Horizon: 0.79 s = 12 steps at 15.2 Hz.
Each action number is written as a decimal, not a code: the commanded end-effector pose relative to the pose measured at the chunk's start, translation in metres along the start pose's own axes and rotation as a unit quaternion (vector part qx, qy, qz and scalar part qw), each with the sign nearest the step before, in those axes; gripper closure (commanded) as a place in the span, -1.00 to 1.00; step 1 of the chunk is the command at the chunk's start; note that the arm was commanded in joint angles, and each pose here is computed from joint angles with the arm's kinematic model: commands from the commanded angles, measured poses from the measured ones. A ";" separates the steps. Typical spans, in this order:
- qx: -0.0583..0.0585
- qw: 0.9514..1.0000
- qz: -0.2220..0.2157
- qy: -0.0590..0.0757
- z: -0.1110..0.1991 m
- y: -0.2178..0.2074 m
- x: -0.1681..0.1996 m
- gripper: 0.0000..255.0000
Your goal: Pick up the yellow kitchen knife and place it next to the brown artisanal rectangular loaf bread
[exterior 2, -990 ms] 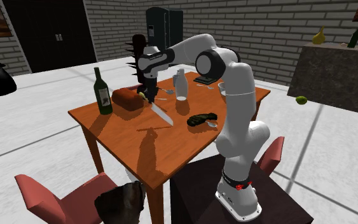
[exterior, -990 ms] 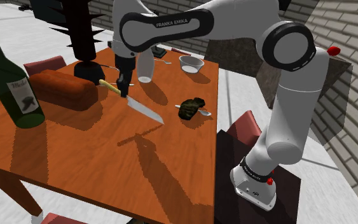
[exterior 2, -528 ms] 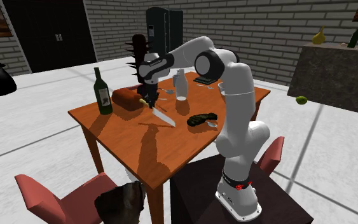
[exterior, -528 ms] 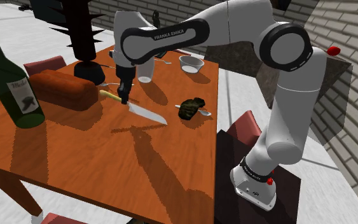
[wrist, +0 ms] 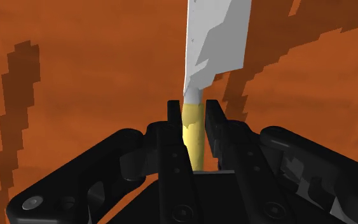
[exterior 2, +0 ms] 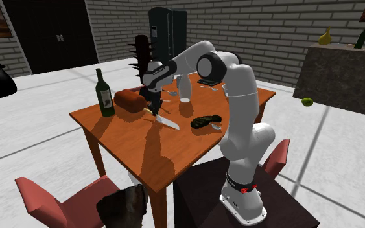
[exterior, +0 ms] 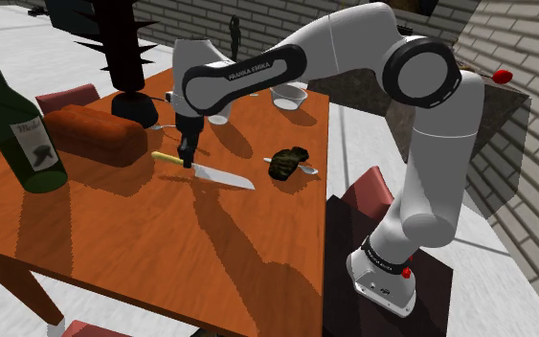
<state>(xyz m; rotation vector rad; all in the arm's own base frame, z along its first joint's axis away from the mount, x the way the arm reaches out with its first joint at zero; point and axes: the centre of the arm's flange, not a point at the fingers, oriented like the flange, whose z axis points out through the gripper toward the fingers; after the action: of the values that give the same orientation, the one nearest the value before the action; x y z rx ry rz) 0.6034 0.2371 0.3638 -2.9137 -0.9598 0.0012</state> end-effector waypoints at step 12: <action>0.000 1.000 0.000 0.000 0.010 0.000 0.000 -1.00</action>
<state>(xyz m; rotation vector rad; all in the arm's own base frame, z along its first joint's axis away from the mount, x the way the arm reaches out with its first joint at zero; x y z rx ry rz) 0.6034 0.2374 0.3536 -2.9136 -0.9598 0.0005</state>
